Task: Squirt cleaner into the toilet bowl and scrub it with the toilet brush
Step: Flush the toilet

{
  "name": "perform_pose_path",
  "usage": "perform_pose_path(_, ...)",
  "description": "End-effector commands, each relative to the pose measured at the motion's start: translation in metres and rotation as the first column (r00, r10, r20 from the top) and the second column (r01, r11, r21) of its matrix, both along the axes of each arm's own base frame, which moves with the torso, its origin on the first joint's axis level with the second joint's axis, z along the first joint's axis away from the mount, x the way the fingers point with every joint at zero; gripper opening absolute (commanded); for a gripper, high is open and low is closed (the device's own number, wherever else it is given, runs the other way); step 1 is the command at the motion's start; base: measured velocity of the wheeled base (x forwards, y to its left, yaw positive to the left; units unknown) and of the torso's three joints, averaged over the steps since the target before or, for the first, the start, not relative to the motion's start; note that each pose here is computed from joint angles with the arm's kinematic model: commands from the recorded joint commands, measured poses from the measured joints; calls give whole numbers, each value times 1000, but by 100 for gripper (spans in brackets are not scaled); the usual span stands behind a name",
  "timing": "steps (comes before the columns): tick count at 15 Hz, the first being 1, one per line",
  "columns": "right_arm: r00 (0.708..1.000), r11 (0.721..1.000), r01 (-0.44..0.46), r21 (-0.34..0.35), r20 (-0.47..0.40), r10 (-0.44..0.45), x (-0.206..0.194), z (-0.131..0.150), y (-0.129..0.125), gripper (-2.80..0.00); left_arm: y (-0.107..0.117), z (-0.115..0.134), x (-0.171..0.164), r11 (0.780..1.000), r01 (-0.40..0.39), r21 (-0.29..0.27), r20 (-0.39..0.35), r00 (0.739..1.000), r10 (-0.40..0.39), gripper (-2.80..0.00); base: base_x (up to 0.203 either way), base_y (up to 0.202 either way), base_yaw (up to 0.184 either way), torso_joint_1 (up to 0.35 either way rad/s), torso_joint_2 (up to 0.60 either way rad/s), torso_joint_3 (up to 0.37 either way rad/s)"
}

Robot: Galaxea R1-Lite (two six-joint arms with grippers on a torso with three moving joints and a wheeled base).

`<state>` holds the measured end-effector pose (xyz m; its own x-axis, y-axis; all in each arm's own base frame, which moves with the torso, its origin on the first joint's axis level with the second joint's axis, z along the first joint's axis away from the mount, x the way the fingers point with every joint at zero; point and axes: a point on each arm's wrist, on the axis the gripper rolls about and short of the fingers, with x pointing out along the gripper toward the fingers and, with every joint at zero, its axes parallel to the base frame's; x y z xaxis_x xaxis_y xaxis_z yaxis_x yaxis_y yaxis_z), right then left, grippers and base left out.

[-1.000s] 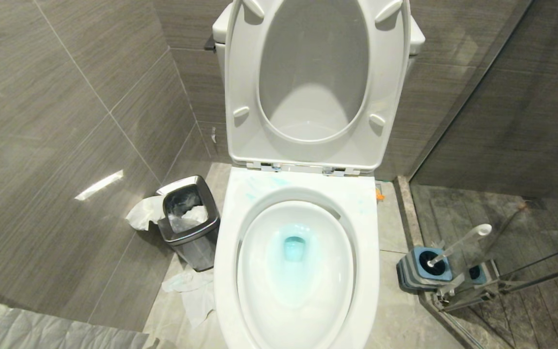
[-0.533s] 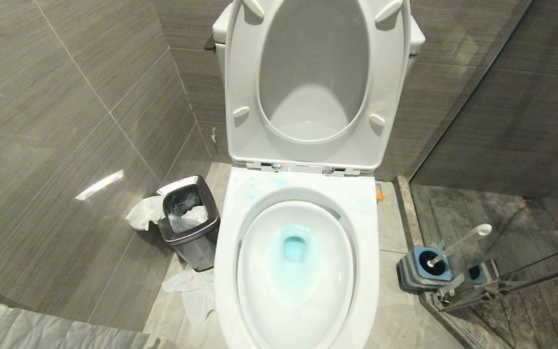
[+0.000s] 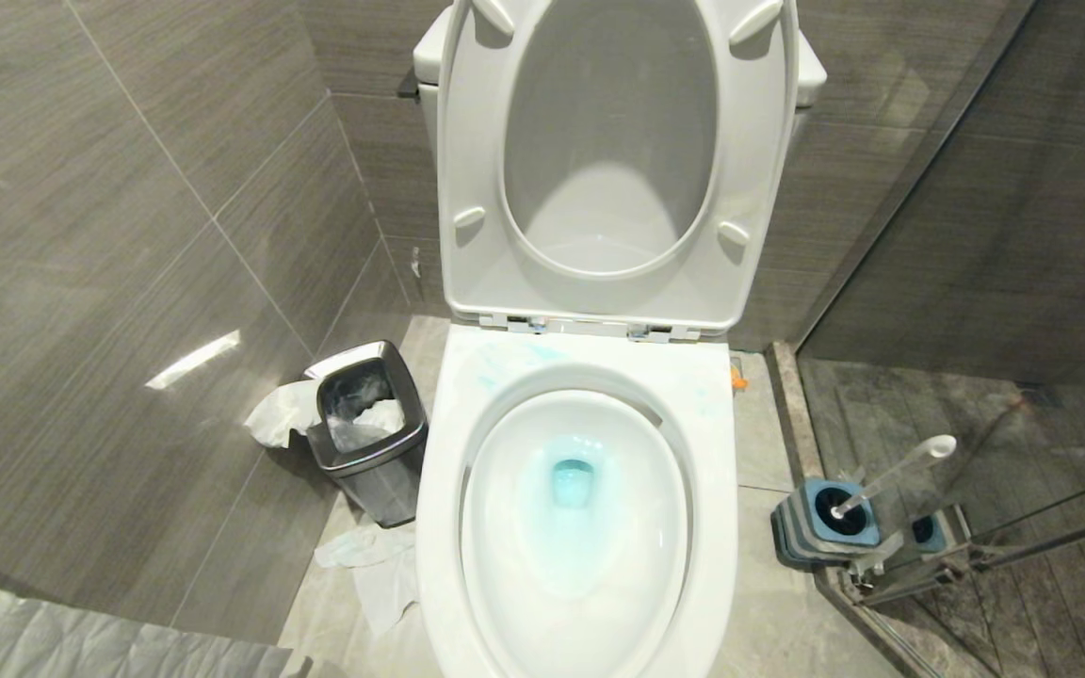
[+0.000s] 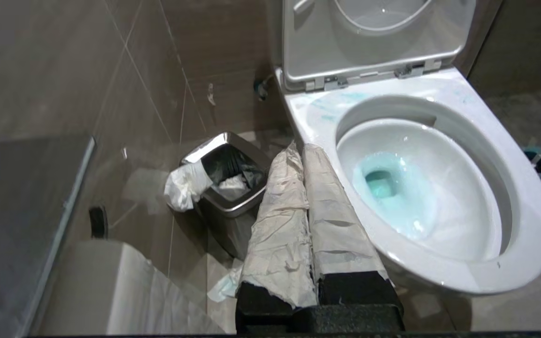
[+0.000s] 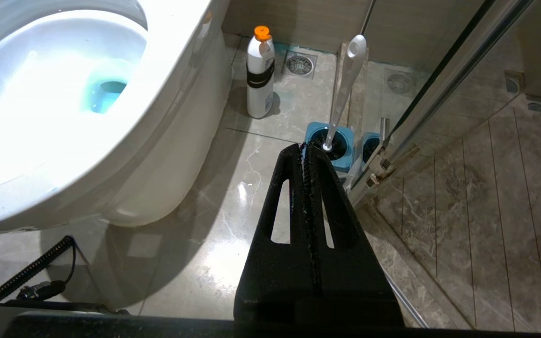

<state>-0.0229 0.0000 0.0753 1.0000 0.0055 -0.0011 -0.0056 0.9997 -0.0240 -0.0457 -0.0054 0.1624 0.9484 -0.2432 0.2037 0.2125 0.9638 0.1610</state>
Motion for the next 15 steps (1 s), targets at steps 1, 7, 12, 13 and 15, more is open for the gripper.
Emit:
perform_pose_path(1, 1000, 1000, -1, -1, -2, 1, 0, 0, 0, -280, 0, 35, 16, 1000, 2, 2, -51, 999, -1, -280, 0, 0, 0, 0, 0, 0)
perform_pose_path(7, 1000, 1000, -1, -1, -2, 1, 0, 0, 0, -280, 0, 125, 107, 1000, -5, 16, -136, 991, 7, -280, 0, 0, 0, 0, 0, 0)
perform_pose_path(12, 1000, 1000, -1, -1, -1, 1, 0, 0, 0, -280, -5, 186, 194, 1000, 21, 14, -57, 998, -20, -280, 0, 0, 0, 0, 0, 0)
perform_pose_path(13, 1000, 1000, -1, -1, -2, 1, 0, 0, 0, -280, -6, 196, 209, 1000, 19, 16, -45, 999, -18, -280, 0, 0, 0, 0, 0, 0)
perform_pose_path(15, 1000, 1000, -1, -1, -2, 1, 0, 0, 0, -280, -16, 210, 236, 1000, 11, 10, -27, 1000, -10, -280, 0, 0, 0, 0, 0, 0)
